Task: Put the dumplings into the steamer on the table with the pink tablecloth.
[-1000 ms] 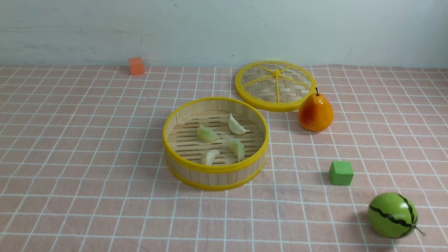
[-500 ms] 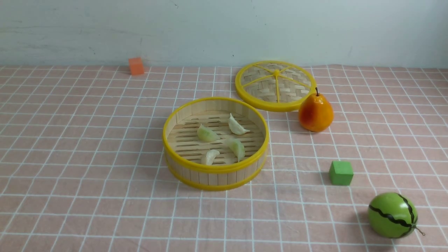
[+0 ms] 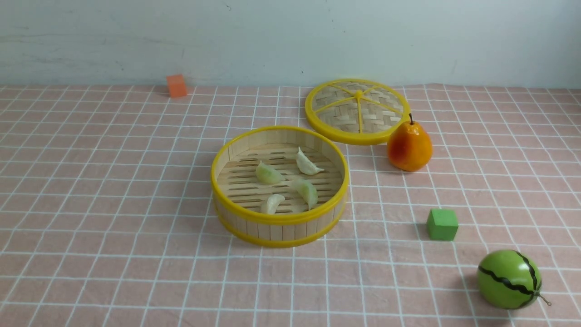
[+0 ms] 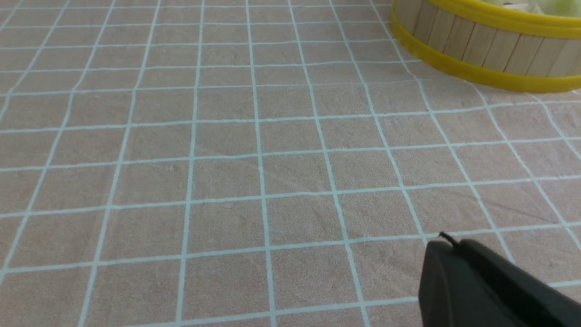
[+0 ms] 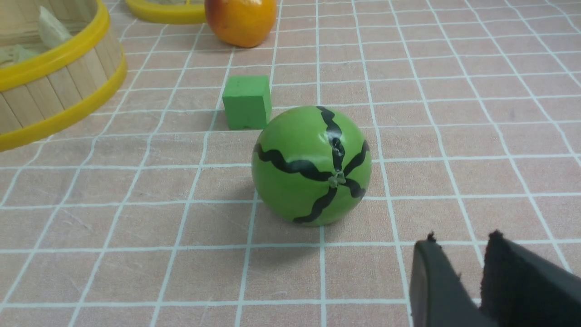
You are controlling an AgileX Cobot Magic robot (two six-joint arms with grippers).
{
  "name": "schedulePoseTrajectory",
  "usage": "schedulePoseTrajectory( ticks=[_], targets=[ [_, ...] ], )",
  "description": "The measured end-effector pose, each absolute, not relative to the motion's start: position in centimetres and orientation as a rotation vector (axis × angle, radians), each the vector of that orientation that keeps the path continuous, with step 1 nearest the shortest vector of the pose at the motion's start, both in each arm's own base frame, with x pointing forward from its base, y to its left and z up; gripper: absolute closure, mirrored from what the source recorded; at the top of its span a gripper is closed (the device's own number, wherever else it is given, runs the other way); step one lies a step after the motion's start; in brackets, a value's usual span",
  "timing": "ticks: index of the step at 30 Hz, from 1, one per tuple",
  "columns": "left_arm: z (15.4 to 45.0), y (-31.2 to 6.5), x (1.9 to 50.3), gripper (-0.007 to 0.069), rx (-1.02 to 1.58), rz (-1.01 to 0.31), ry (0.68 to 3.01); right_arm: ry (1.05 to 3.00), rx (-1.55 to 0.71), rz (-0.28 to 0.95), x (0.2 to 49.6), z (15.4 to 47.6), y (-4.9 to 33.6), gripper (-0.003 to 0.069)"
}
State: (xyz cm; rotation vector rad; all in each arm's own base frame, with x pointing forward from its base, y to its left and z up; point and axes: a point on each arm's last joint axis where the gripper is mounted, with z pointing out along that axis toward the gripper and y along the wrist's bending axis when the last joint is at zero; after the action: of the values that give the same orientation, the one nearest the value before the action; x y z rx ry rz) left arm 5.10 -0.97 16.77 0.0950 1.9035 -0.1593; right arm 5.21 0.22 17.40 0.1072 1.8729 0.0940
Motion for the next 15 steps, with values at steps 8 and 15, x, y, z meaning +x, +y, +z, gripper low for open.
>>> schedulePoseTrajectory(
  ticks=[8, 15],
  targets=[
    [16.77, -0.97, 5.1, 0.0628, 0.095, -0.159, 1.903, 1.873, 0.107, 0.094, 5.21, 17.4, 0.22, 0.0475],
    [16.77, -0.97, 5.1, 0.0628, 0.095, -0.159, 1.903, 1.873, 0.107, 0.094, 5.21, 17.4, 0.22, 0.0459]
  ],
)
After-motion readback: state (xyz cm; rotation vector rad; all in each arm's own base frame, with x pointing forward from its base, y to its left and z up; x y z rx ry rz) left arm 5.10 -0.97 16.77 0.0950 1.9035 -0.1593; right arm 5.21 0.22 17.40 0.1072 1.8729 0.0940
